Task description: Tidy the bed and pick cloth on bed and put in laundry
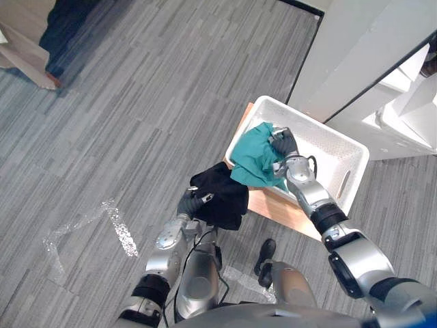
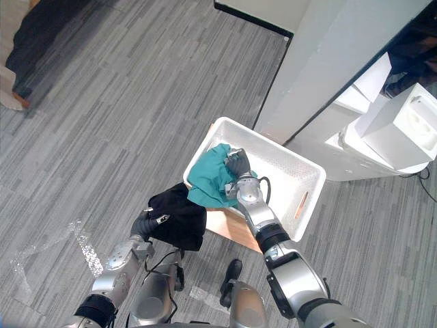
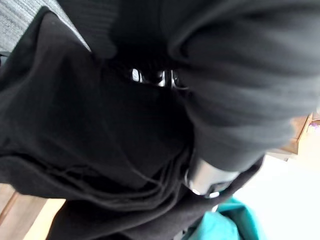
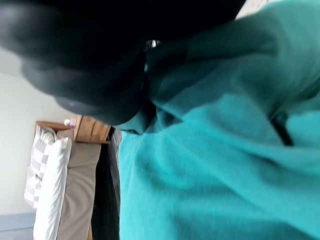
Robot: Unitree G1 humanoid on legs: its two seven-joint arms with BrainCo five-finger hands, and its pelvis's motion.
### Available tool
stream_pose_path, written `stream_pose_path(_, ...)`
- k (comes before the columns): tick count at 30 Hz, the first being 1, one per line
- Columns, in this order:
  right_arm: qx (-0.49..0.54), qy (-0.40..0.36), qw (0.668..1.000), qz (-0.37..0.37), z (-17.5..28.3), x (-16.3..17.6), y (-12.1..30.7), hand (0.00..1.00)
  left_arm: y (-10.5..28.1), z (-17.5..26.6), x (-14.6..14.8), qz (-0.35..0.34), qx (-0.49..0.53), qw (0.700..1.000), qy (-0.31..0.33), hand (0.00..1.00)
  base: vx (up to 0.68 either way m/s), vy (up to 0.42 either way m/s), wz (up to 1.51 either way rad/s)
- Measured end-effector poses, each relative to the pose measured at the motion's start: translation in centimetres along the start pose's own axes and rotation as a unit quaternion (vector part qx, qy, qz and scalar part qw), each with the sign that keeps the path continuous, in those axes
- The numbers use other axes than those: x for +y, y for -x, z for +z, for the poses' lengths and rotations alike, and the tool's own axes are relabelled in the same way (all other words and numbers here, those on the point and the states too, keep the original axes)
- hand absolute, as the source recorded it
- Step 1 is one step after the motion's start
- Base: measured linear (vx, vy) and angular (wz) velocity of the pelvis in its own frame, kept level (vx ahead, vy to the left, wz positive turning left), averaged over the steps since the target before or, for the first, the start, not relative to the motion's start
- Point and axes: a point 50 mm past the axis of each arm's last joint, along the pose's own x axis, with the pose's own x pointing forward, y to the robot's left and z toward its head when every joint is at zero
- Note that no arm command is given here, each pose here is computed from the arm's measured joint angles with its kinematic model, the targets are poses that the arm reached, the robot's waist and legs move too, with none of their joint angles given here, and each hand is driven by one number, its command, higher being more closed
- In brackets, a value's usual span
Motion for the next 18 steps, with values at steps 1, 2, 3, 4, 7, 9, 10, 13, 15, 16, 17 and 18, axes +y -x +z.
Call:
stream_pose_path(1, -0.002, 0.002, 1.0, -0.002, 0.0, -0.2, 0.0, 0.0, 0.0, 0.0, -0.1, -0.001, 0.0, 1.0, 0.0, 1.0, 0.02, -0.021, -0.03)
stream_pose_path(2, -0.004, 0.007, 1.0, -0.008, 0.0, -0.6, -0.1, 0.0, -0.1, 0.1, -0.1, -0.002, 0.002, 1.0, 0.0, 1.0, 0.03, -0.017, 0.0)
stream_pose_path(3, -0.004, 0.009, 1.0, -0.011, 0.0, -0.9, -0.1, 0.0, -0.1, 0.1, -0.1, -0.002, 0.003, 1.0, 0.0, 1.0, 0.05, -0.02, 0.0)
stream_pose_path(4, -0.004, 0.014, 1.0, -0.015, 0.0, -1.2, -0.1, 0.0, -0.1, 0.1, 0.0, -0.002, 0.005, 1.0, -0.002, 1.0, 0.05, -0.012, -0.05)
stream_pose_path(7, -0.012, 0.022, 0.999, -0.022, 0.3, -2.0, -0.2, 0.0, 0.2, -0.2, 0.4, 0.002, 0.014, 1.0, -0.004, 1.0, 0.09, -0.014, -0.09)
stream_pose_path(9, -0.021, 0.022, 0.999, -0.027, 0.6, -2.6, -0.1, 0.0, 0.4, -0.7, 0.5, 0.005, 0.028, 1.0, -0.003, 1.0, 0.1, -0.003, 0.03)
stream_pose_path(10, -0.027, 0.023, 0.999, -0.03, 0.6, -3.0, 0.2, 0.0, 0.6, -0.9, 0.5, 0.005, 0.035, 0.999, -0.002, 1.0, 0.11, 0.011, 0.02)
stream_pose_path(13, -0.033, 0.01, 0.999, -0.04, 0.4, -3.6, 0.9, 0.0, 1.3, -1.5, 0.7, 0.006, 0.045, 0.999, 0.0, 1.0, 0.11, 0.003, 0.06)
stream_pose_path(15, -0.031, 0.007, 0.999, -0.038, 0.2, -3.5, 1.3, 0.0, 1.9, -2.2, 0.9, 0.01, 0.061, 0.998, 0.003, 1.0, 0.09, -0.012, 0.03)
stream_pose_path(16, -0.026, 0.006, 0.999, -0.036, -0.2, -3.4, 1.6, 0.0, 2.3, -2.7, 1.1, 0.014, 0.07, 0.997, 0.005, 1.0, 0.06, -0.021, 0.02)
stream_pose_path(17, -0.019, 0.004, 0.999, -0.037, -0.7, -3.4, 2.0, 0.0, 2.8, -3.2, 1.2, 0.014, 0.078, 0.997, 0.007, 1.0, 0.05, -0.023, 0.0)
stream_pose_path(18, -0.014, 0.0, 0.999, -0.041, -1.0, -3.7, 2.4, 0.0, 3.0, -3.5, 1.3, 0.012, 0.084, 0.996, 0.007, 1.0, 0.0, 0.0, 0.0)
